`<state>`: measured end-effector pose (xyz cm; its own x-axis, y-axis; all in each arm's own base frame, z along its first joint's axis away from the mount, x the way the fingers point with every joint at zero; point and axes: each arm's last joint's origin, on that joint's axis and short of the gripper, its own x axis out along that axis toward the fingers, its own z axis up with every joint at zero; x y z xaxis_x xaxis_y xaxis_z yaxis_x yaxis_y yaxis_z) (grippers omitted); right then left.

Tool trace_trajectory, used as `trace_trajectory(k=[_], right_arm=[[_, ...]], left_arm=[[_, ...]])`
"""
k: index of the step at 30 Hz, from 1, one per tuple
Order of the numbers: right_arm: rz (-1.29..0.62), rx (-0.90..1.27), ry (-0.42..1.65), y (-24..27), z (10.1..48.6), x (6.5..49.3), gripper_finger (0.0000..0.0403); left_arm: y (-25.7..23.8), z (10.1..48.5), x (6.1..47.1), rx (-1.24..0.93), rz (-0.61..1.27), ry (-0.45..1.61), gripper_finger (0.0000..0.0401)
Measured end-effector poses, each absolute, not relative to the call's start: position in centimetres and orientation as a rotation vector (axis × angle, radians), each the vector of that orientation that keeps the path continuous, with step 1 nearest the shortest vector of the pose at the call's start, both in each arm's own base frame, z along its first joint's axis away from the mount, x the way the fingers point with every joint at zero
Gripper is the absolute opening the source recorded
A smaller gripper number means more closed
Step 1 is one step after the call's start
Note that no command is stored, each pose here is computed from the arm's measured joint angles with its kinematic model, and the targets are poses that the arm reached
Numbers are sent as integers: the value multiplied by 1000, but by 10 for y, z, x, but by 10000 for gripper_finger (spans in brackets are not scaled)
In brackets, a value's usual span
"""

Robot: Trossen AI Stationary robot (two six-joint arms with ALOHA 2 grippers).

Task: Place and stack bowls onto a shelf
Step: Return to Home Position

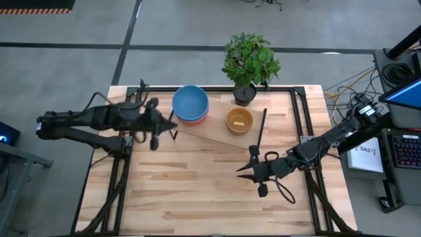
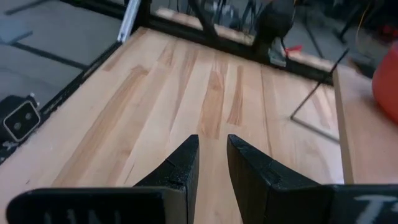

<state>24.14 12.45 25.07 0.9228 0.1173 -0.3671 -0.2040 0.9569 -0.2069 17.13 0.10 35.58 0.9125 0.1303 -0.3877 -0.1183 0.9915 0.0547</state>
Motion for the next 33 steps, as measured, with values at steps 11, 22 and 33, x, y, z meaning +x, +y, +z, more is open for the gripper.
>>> trace_trajectory(k=[11,22,33], right_arm=[[206,-169,190,75,237,236,73],[180,-122,124,31,239,210,73],[180,-102,67,20,230,181,73]], left_arm=[[-26,300,148,24,-50,149,0],[-13,264,132,67,14,133,0],[-4,261,106,68,37,106,0]])
